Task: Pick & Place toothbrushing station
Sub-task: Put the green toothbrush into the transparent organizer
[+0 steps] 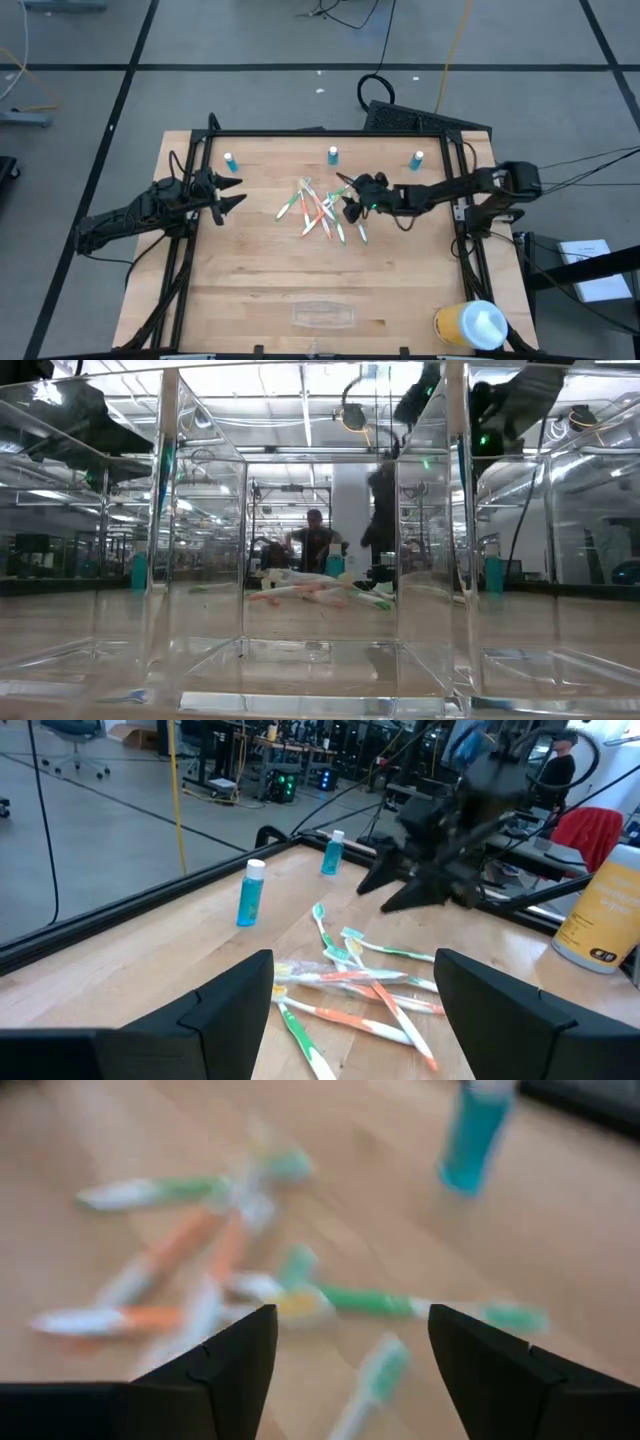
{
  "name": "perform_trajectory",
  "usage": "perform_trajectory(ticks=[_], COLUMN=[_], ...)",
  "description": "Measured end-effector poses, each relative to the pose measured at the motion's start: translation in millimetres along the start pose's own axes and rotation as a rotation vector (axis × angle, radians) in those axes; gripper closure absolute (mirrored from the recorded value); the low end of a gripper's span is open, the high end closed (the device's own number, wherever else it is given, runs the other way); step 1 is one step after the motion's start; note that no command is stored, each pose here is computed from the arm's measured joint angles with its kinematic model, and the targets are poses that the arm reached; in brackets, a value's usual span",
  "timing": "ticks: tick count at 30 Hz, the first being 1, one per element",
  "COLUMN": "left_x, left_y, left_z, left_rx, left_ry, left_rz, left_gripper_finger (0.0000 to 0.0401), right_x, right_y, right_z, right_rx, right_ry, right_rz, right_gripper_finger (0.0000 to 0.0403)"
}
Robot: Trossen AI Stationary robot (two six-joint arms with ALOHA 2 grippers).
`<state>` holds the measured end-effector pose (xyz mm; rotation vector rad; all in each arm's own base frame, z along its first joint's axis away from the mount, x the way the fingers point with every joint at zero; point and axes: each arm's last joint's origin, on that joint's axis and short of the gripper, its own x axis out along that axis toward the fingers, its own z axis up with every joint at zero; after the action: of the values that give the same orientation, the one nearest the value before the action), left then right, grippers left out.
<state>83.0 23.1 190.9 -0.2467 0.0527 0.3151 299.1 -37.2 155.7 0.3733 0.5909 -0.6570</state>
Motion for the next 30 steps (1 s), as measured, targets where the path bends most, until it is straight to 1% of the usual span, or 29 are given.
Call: perform_trajectory(ticks=[7,11,15,21,27,30], left_x=[0,0,0,0,0,0], left_y=[0,0,0,0,0,0], left_z=[0,0,0,0,0,0], left_rx=[0.000,0.000,0.000,0.000,0.000,0.000], left_ry=[0.000,0.000,0.000,0.001,0.001,0.001], left_rz=[0.000,-0.001,0.000,0.000,0.000,0.000], left_gripper_finger=[0.0118,0.0118,0.0118,0.0118,0.0118,0.0118], right_x=[13,23,32,40,41,41], right_y=[-12,-19,-21,-18,-17,-17], right_z=[-6,-8,-15,-19,-20,-20], right_rx=[0.126,0.171,0.169,0.178,0.178,0.174], right_ry=[0.071,0.120,0.158,0.147,0.150,0.155], right_rz=[-0.077,-0.047,-0.051,-0.021,-0.006,-0.002], right_gripper_finger=[0.0153,0.0154,0.0154,0.0154,0.0155,0.0163])
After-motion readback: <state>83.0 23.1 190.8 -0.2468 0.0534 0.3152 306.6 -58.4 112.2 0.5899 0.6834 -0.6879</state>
